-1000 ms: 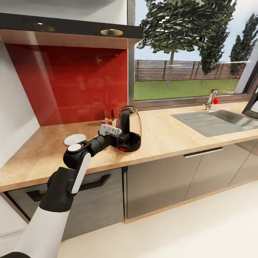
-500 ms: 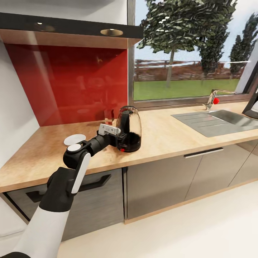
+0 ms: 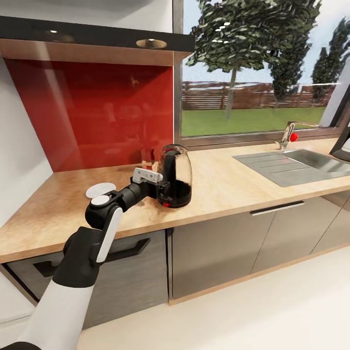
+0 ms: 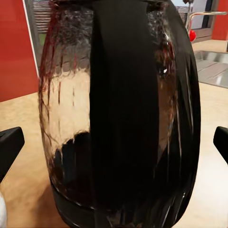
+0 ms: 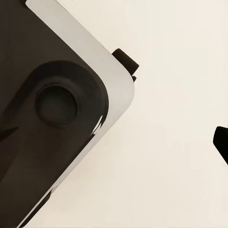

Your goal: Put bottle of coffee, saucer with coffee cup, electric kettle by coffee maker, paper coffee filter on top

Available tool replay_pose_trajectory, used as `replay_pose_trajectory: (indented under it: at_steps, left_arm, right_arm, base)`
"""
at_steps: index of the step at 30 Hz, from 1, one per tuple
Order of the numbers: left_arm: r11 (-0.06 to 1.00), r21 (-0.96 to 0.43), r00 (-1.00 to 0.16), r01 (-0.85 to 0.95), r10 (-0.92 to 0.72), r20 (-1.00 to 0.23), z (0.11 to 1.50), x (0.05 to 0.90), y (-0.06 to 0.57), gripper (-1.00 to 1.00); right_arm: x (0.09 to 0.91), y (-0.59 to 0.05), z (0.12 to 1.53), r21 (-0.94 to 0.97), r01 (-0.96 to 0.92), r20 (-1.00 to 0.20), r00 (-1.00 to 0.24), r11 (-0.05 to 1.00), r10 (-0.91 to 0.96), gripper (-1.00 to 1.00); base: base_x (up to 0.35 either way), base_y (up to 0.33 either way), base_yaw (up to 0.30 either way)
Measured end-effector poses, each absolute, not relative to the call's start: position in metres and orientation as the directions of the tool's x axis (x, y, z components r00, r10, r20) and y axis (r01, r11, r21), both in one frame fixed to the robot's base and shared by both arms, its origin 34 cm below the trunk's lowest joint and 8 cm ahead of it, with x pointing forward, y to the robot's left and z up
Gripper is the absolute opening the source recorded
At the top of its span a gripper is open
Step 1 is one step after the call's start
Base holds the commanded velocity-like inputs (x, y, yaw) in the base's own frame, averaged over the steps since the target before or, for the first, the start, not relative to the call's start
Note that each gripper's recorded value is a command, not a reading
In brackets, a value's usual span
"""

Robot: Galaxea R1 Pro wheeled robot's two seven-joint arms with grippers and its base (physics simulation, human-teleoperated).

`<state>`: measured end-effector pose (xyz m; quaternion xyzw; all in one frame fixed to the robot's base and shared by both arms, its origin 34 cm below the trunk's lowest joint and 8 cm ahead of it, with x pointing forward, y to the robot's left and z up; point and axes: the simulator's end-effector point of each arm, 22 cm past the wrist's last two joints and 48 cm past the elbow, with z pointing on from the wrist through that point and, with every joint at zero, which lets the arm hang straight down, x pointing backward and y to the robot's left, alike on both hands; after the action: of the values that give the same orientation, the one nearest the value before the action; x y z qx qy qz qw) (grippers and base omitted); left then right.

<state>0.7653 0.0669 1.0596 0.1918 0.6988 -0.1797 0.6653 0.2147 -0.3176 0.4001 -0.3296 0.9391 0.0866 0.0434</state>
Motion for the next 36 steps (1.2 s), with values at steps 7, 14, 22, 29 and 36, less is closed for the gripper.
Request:
replay_pose_trajectory:
  at_steps: [7, 14, 22, 29, 36]
  left_arm:
    - [0.865, 0.004, -0.041, 0.502, 0.029, -0.999, 1.0595, 0.7660, 0.0681, 1.00]
    - [0.865, 0.004, -0.042, 0.501, 0.030, -0.999, 1.0592, 0.7663, 0.0683, 1.00]
    - [0.865, 0.003, -0.044, 0.501, 0.029, -0.999, 1.0588, 0.7663, 0.0679, 1.00]
    - [0.864, -0.001, -0.046, 0.504, 0.025, -0.999, 1.0591, 0.7658, 0.0667, -1.00]
    - [0.862, -0.006, -0.047, 0.508, 0.021, -0.999, 1.0592, 0.7653, 0.0657, -1.00]
  right_arm:
    - [0.2147, -0.3176, 0.4001, 0.134, -0.627, -0.139, -0.779, 0.768, -0.612, 1.00]
    - [0.2147, -0.3176, 0.4001, 0.134, -0.627, -0.139, -0.779, 0.768, -0.612, 1.00]
    - [0.2147, -0.3176, 0.4001, 0.134, -0.627, -0.139, -0.779, 0.768, -0.612, 1.00]
    - [0.2148, -0.3175, 0.4001, 0.134, -0.627, -0.139, -0.779, 0.768, -0.612, 1.00]
    - [0.2147, -0.3176, 0.4001, 0.134, -0.627, -0.139, -0.779, 0.768, -0.611, 1.00]
  base:
    - [0.008, 0.000, 0.000]
    - [0.001, 0.000, 0.000]
    - [0.000, 0.000, 0.000]
    - [0.000, 0.000, 0.000]
    - [0.000, 0.000, 0.000]
